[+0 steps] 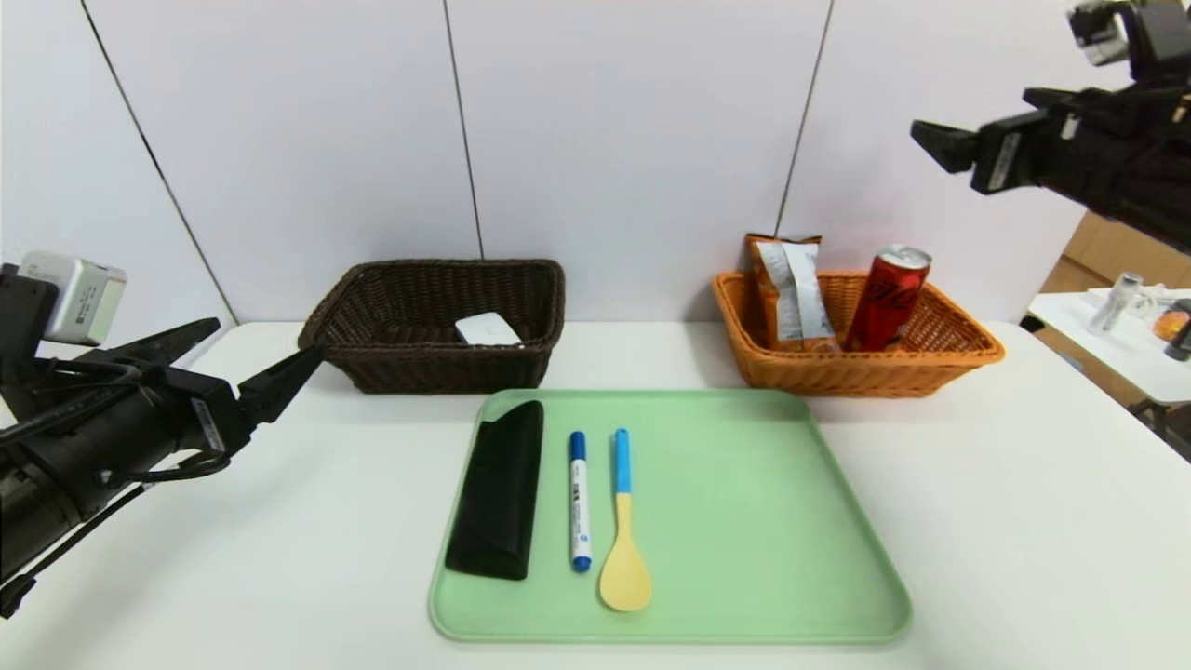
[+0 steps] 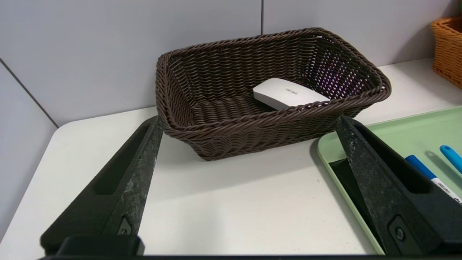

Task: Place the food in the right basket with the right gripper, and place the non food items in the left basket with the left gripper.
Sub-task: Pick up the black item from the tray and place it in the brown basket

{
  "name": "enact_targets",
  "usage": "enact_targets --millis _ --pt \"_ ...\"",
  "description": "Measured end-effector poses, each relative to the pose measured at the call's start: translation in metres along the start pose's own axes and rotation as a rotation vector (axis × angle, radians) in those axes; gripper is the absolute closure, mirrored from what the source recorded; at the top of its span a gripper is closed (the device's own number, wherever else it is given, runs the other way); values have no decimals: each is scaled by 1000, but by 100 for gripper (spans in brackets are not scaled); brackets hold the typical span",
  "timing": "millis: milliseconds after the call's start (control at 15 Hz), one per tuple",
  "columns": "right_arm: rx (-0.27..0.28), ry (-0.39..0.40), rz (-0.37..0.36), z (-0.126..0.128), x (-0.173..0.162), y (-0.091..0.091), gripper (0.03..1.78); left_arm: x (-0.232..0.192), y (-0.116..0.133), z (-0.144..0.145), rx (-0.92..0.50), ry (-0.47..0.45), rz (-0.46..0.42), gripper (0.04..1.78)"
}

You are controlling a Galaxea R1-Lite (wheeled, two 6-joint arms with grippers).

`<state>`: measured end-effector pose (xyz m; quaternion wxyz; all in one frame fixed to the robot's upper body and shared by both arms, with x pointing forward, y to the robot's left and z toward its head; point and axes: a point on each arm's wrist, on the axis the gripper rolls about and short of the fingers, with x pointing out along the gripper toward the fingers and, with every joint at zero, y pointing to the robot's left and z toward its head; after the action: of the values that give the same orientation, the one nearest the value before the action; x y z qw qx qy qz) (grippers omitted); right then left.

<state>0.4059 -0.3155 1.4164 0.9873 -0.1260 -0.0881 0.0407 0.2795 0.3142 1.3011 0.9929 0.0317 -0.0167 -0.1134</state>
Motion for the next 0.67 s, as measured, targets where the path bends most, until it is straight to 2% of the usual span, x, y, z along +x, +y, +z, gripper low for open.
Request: enact_targets --millis 200,400,667 --pt "69 102 -32 -31 -52 -7 12 3 -8 -1 -18 -2 -44 13" --pt "120 167 -41 -63 -100 1 12 8 -17 -6 -30 -11 -88 13" --pt "188 229 -41 -91 -150 13 12 25 -41 -7 -37 16 -205 13"
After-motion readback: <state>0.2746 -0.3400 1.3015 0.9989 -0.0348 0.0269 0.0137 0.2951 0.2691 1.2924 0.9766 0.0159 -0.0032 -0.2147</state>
